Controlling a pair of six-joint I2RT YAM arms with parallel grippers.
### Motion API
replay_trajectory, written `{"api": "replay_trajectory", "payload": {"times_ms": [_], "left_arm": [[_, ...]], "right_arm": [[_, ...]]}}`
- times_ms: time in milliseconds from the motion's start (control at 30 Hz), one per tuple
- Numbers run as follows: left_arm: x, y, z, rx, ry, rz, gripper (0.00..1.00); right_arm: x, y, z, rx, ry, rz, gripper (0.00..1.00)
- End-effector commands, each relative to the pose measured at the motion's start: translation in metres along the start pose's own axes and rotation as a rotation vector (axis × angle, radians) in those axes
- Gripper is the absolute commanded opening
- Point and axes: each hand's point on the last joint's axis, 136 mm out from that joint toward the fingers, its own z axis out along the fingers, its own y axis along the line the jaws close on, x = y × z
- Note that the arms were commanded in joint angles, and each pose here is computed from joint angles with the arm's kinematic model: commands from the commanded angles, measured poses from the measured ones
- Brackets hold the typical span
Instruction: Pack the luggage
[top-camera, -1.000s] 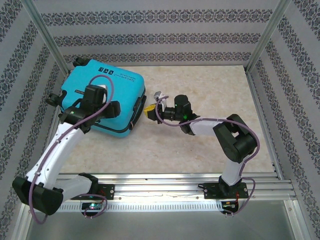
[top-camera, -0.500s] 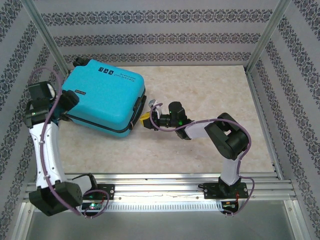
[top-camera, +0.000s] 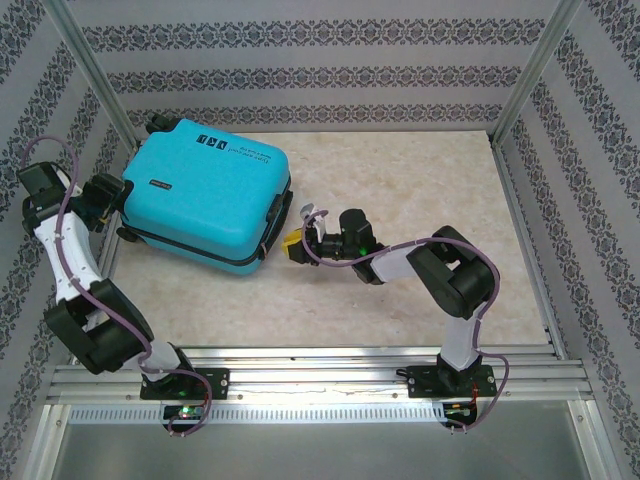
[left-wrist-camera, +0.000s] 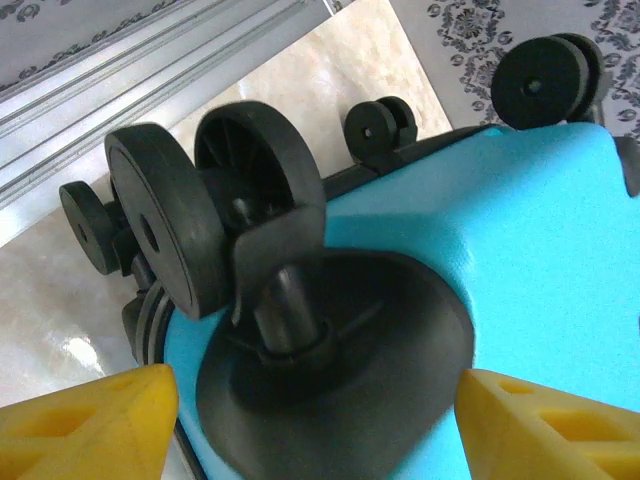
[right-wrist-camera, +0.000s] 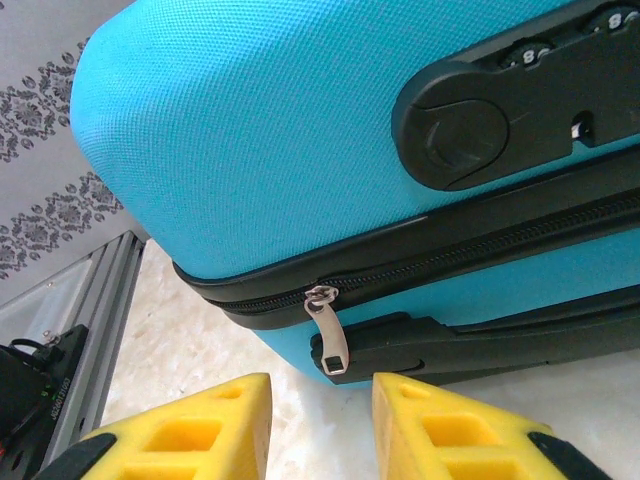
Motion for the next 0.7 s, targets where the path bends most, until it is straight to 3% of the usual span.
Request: {"api": "replay_trajectory", "payload": {"times_ms": [0, 533, 600, 667], "left_arm": [[-0.018, -0.007, -0.001, 0.026, -0.046, 0.000, 0.73], [-0.041, 0.015, 0.058, 0.016, 0.005, -0.087, 0.67], [-0.041, 0.014, 0.065, 0.034, 0.014, -0.091, 0.60], [-0.040, 0.009, 0.070, 0.068, 0.028, -0.097, 0.45]], "right_arm": [[0.006, 0.005, 0.002, -0.030, -0.015, -0.007, 0.33], [0.008, 0.006, 0.000, -0.042, -0.013, -0.008, 0.33], [0.009, 0.007, 0.000, -0.048, -0.009, -0.010, 0.34], [0.010, 0.008, 0.000, -0.053, -0.005, -0.015, 0.34]]}}
